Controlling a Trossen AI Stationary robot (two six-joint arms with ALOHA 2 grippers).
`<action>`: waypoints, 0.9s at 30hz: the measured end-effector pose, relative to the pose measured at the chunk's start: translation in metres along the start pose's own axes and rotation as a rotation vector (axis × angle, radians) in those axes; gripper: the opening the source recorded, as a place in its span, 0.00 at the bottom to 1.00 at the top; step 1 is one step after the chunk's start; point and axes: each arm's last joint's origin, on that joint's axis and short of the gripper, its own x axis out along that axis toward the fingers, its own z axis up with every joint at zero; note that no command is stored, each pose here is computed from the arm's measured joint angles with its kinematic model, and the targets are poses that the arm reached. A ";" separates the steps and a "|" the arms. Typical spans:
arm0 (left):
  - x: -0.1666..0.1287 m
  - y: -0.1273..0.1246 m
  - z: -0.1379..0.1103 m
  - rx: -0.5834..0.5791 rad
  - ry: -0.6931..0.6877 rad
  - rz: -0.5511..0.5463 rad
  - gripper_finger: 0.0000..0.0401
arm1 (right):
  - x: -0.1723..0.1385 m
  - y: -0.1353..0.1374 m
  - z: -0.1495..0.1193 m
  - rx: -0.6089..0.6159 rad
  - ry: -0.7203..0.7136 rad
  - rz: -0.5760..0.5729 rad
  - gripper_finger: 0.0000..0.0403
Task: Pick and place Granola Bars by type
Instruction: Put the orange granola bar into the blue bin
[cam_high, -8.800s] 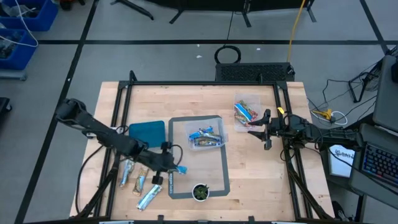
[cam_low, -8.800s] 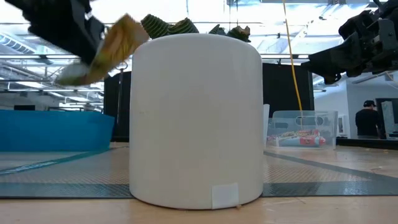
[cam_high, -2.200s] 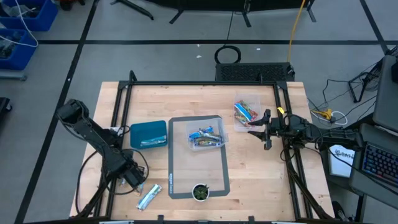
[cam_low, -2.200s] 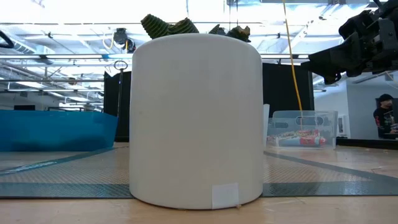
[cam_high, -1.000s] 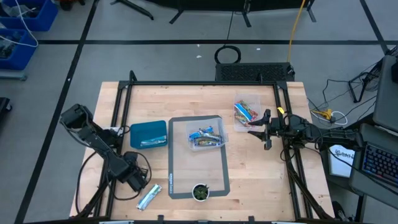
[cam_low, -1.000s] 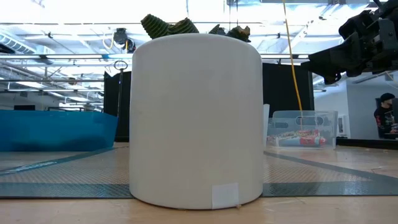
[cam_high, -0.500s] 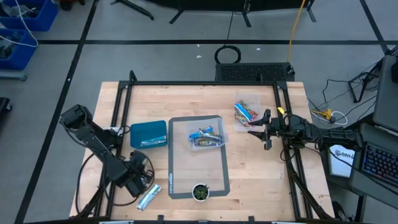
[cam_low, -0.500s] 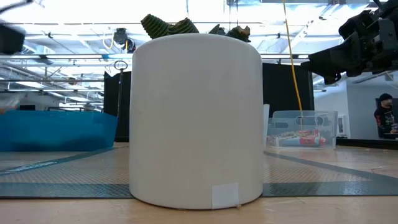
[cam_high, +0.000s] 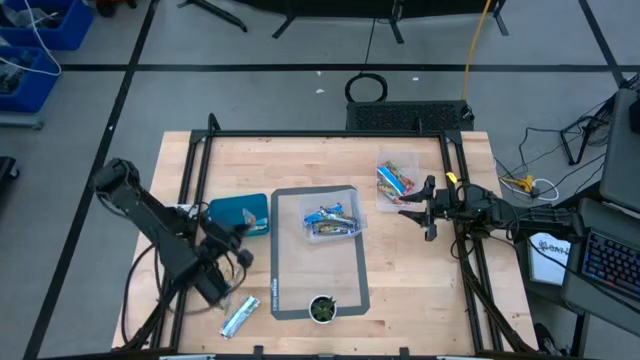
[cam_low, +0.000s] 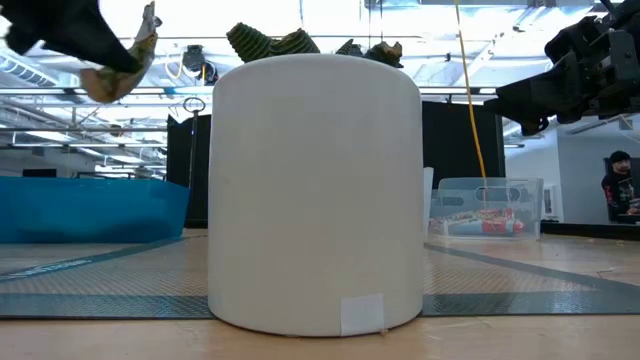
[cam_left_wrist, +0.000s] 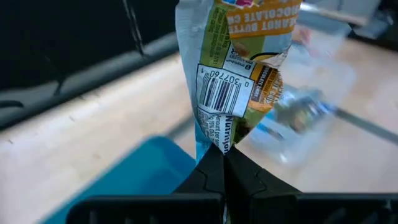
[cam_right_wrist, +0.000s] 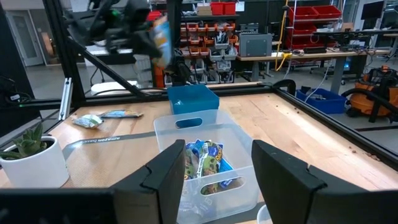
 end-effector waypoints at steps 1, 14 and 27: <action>0.003 0.006 0.003 -0.011 -0.015 0.003 0.00 | 0.000 0.000 0.000 0.000 0.000 0.000 0.44; 0.023 0.060 0.013 0.005 -0.104 -0.267 0.00 | 0.000 0.000 0.000 0.000 0.000 0.000 0.44; 0.040 0.110 0.050 0.004 -0.238 -0.604 0.00 | 0.000 0.000 0.000 0.000 0.000 0.000 0.44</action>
